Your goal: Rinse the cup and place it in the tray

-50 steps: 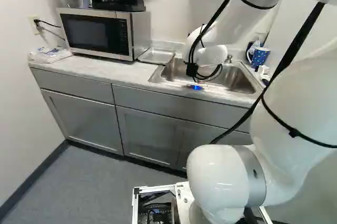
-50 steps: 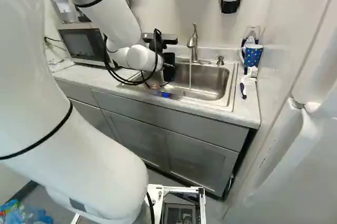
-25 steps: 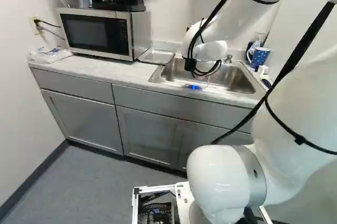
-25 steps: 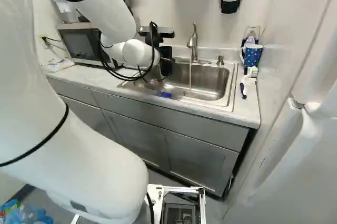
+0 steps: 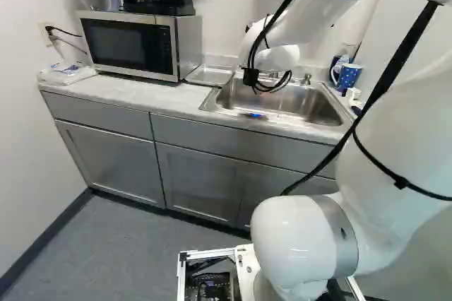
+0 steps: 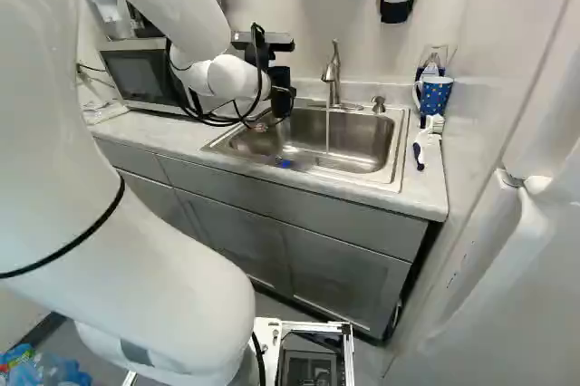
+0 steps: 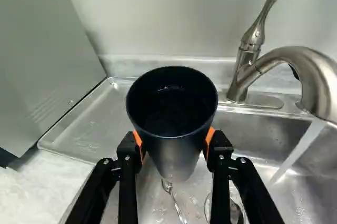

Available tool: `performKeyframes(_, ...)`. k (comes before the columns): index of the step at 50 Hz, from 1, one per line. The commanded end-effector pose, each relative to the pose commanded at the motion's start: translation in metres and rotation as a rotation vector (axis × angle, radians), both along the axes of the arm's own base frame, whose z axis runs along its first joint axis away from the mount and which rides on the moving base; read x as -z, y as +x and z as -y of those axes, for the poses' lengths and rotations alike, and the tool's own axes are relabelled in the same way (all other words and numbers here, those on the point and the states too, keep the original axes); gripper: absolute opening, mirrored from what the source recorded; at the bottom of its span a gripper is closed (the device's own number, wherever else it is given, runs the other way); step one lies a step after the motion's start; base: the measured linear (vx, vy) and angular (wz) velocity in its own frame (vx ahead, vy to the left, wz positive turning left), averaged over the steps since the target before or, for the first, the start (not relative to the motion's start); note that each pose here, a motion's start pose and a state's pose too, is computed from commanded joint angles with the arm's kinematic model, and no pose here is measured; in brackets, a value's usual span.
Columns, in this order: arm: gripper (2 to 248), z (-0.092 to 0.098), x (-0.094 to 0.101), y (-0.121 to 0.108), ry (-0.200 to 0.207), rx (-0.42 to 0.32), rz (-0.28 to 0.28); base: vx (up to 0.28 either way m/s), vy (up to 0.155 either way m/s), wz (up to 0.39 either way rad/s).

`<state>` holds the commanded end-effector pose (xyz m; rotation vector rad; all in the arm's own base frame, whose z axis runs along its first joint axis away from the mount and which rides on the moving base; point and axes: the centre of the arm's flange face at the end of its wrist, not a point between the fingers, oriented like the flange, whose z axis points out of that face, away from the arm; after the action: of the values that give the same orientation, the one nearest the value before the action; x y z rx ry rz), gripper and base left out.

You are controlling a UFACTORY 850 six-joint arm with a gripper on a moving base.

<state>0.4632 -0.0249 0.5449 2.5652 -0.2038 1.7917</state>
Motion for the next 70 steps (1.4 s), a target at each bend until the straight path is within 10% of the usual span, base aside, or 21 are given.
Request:
performKeyframes(31,124,-0.007,-0.012,0.014,0.009,-0.012,0.024,0.000,0.000,0.000)
performKeyframes(70,124,-0.007,-0.012,0.014,0.374,0.119,0.052,0.000,0.000,0.000)
